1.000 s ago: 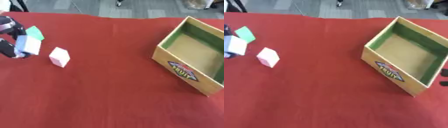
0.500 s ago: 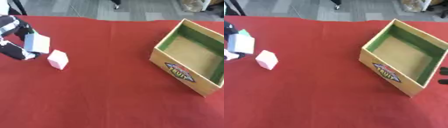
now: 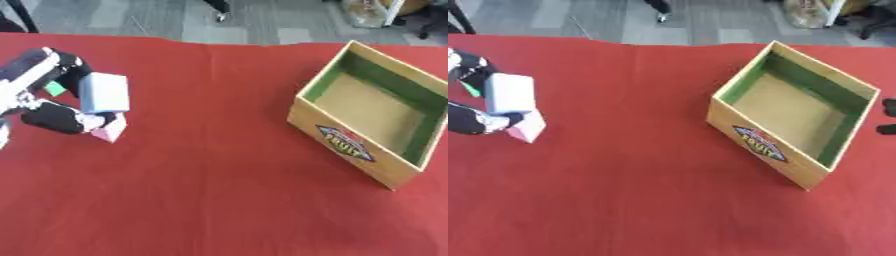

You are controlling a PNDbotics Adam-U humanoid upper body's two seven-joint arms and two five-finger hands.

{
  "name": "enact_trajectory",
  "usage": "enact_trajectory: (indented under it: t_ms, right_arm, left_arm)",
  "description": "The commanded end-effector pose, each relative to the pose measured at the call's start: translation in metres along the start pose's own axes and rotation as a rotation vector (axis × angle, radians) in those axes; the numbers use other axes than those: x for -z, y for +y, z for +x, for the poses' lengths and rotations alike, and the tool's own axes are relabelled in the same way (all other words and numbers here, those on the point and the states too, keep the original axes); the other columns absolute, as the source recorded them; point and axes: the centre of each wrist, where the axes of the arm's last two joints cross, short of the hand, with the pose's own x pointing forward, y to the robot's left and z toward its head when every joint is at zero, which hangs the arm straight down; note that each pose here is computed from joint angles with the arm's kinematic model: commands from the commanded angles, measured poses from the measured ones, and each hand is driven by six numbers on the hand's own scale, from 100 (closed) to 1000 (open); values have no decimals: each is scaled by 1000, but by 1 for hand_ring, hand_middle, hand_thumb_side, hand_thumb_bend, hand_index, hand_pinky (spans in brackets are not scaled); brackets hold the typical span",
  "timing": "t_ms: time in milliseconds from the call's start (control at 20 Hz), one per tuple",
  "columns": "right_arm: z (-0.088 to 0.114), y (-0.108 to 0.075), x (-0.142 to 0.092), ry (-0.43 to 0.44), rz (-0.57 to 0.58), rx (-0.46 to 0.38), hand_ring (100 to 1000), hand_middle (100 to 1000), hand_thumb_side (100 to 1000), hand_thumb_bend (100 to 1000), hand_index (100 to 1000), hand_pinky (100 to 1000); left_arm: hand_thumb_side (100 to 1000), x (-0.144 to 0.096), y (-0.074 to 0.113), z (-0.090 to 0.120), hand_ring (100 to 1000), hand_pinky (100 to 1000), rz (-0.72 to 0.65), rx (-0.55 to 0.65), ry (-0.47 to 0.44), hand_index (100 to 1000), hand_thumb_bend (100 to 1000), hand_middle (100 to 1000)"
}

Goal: Pick up the objects with one hand, pass them to the other hand, and then place them into the box on the other side of the table.

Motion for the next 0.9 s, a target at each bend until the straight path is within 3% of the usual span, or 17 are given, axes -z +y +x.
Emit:
enact_trajectory:
  t_ms: [50, 450, 900]
  right_arm:
    - [6, -18, 10, -30, 41, -52, 993, 844, 464, 100, 916, 859]
    - [-1, -42, 29, -63, 73, -86, 995, 848, 449, 100, 916, 861]
    - [-14, -60, 46, -49, 132, -91, 997, 849, 435, 100, 919, 862]
  left_arm:
    - [100, 1, -1, 7, 489, 697, 25, -50, -36, 451, 100, 380]
    - [100, 11, -23, 16, 483, 695, -1, -120, -79, 452, 100, 374]
    - [100, 26, -40, 39, 478, 694, -26, -165, -171, 452, 100, 368]
